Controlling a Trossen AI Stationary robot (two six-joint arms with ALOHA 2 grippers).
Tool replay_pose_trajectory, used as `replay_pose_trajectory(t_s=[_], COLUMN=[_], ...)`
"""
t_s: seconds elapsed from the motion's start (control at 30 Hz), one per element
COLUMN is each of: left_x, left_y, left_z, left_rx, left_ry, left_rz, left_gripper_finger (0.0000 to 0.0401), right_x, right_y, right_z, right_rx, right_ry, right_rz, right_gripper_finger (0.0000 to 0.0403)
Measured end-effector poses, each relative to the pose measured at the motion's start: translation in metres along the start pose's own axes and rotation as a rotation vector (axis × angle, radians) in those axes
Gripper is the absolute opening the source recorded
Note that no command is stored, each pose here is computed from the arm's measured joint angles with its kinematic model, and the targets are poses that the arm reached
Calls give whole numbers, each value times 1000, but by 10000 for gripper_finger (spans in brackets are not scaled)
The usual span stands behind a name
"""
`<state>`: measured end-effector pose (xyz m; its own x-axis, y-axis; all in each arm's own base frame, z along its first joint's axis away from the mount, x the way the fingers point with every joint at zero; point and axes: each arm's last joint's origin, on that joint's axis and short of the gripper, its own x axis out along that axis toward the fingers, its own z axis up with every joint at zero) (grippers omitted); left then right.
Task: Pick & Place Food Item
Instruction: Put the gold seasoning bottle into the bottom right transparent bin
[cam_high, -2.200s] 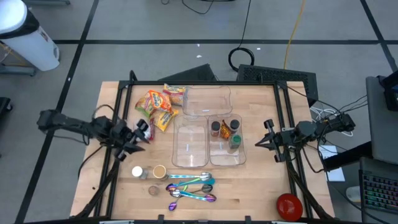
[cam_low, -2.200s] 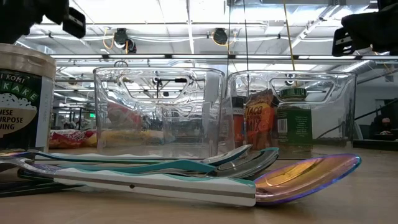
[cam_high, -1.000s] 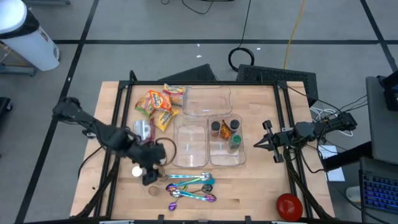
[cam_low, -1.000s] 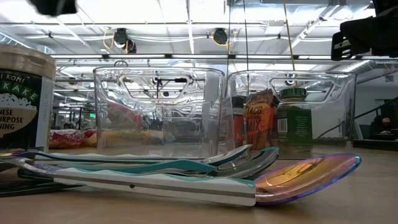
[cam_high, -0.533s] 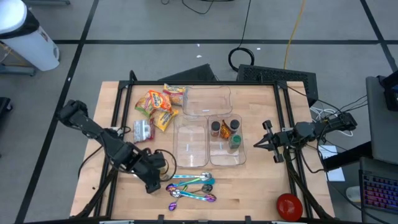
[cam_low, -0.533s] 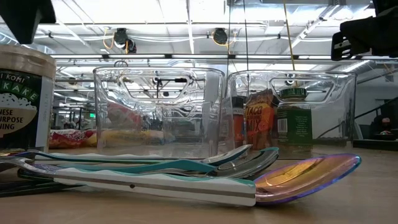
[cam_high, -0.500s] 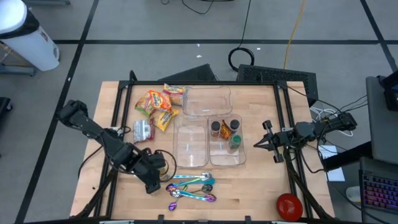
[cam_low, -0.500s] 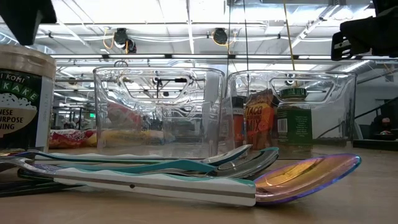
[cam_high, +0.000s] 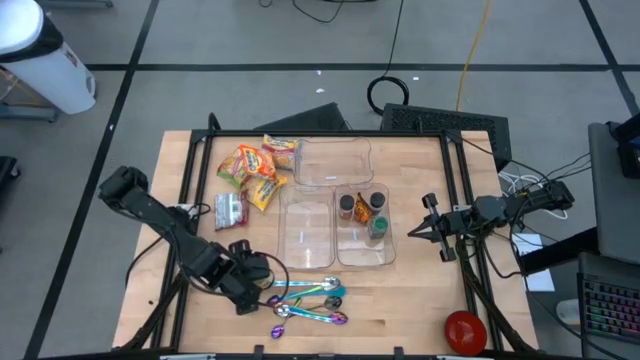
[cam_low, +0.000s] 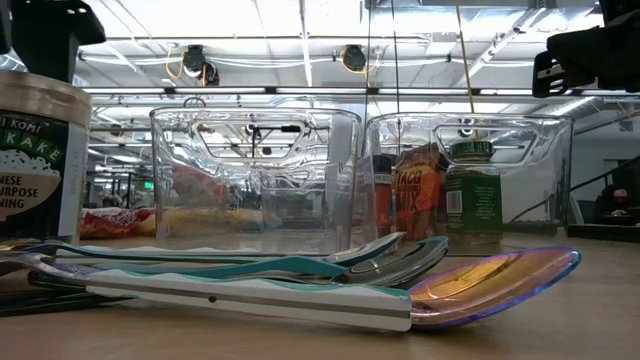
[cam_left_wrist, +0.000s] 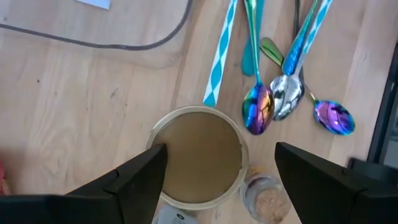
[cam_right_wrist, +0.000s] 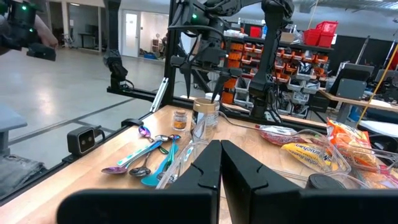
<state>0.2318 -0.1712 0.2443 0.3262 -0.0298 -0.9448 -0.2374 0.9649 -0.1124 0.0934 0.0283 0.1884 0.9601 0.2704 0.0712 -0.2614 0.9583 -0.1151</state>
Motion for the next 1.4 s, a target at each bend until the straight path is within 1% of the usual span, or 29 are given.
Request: replay_pose_trajectory(t_s=[0.2, 0.3, 0.37, 0.43, 0.57, 0.73, 1.03, 1.13, 1.23, 1.3, 1.4], left_x=[3, 4, 4, 5, 5, 5, 5, 5, 5, 4, 3], left_y=[-1, -1, -2, -4, -7, -8, -8, -10, -15, -14, -7], left_z=[4, 5, 5, 8, 12, 10, 10, 13, 18, 19, 19], left_rx=[-66, -49, 0, 37, 72, 54, 43, 33, 19, 14, -4], left_ry=[-31, -47, -56, -77, -95, -48, -42, -83, -129, -104, -44], left_rz=[12, 16, 8, -16, -58, -100, -96, -112, -163, -185, -186], left_gripper_finger=[310, 310, 310, 310, 310, 310, 310, 310, 310, 310, 310], right_x=[0, 0, 0, 0, 0, 0, 0, 0, 0, 0, 0], right_y=[0, 0, 0, 0, 0, 0, 0, 0, 0, 0, 0], right_z=[0, 0, 0, 0, 0, 0, 0, 0, 0, 0, 0], right_rx=[0, 1, 1, 1, 1, 1, 1, 1, 1, 1, 1], right_ry=[0, 0, 0, 0, 0, 0, 0, 0, 0, 0, 0], right_rz=[0, 0, 0, 0, 0, 0, 0, 0, 0, 0, 0], right_gripper_finger=[4, 4, 4, 4, 4, 4, 4, 4, 4, 4, 4])
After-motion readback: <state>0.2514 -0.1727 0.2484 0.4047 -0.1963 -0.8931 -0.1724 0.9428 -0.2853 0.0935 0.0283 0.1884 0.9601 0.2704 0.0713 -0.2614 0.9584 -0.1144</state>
